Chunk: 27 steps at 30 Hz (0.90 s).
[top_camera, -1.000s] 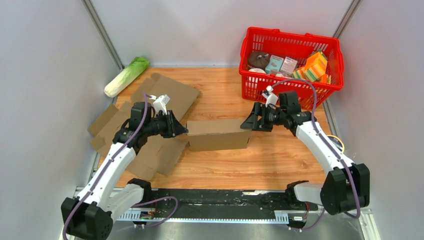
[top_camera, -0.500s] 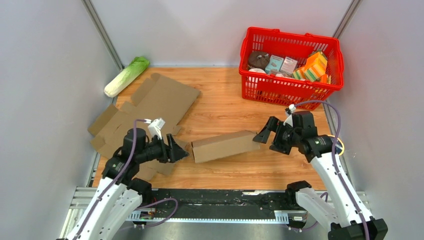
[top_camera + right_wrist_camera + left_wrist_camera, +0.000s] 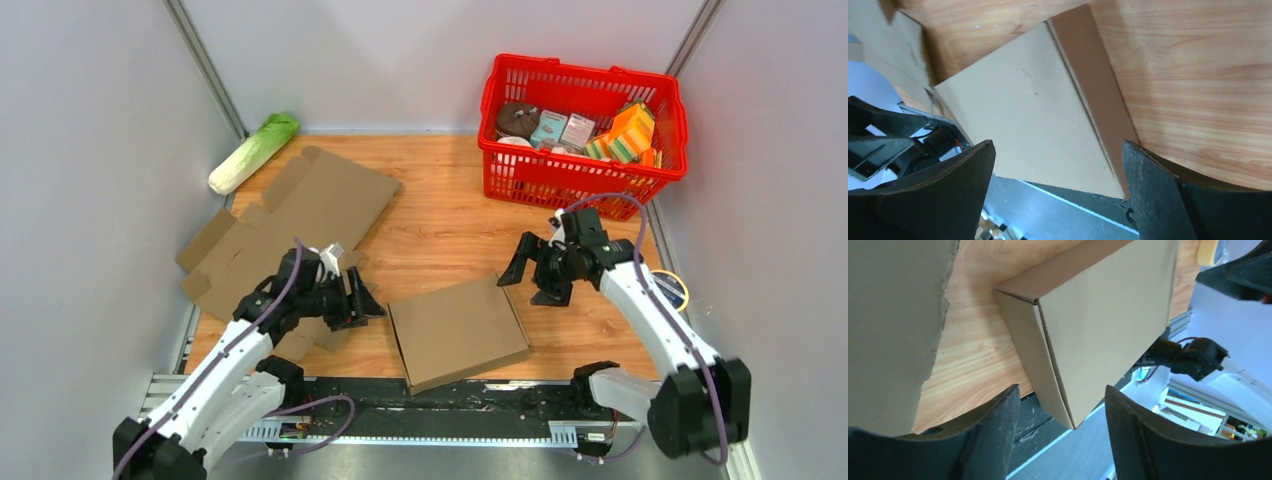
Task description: Fold the paper box
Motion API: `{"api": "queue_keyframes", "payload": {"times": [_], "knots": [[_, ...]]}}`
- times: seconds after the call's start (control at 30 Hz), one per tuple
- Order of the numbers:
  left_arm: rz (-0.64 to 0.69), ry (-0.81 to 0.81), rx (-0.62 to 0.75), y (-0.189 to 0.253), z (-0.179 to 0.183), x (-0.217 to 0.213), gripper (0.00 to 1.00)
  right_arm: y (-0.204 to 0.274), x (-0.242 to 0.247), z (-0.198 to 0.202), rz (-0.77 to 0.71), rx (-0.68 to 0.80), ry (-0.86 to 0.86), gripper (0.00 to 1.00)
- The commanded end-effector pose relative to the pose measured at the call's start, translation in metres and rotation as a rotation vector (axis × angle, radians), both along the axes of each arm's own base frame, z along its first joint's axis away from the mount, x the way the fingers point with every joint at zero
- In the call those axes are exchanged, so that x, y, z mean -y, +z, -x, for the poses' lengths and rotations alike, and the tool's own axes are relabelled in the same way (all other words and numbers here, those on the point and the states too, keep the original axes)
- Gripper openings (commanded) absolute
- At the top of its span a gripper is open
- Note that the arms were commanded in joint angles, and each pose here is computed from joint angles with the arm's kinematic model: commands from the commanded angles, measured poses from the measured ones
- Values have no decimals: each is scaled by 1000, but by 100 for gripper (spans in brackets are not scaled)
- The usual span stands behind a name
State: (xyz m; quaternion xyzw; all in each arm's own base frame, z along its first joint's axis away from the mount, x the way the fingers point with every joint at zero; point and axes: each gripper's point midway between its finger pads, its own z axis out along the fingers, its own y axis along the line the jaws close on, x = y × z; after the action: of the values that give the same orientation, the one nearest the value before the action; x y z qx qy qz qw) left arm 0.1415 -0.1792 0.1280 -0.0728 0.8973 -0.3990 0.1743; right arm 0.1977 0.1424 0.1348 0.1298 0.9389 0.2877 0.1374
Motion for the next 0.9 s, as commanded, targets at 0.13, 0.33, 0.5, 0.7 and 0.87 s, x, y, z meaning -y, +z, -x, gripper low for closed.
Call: {"api": "queue_keyframes", "payload": {"times": [0.13,0.33,0.5,0.7,0.87], "knots": [[-65,-79,-65,-27,-33,44,72,-26,-14,-22,81,-49,173,100],[-99,-279,-243,-49,-32,85,52,-51,-23,-26,86,-58,148,96],[4,-270,-201,-11,-66,129,48,-53,-6,-36,92,-102,-14,97],[117,-285,-84,3,-141,224,48,-65,80,-79,237,-98,-292,100],[201,-357,-8,4,-158,301,45,-73,128,-116,337,-79,-434,100]]}}
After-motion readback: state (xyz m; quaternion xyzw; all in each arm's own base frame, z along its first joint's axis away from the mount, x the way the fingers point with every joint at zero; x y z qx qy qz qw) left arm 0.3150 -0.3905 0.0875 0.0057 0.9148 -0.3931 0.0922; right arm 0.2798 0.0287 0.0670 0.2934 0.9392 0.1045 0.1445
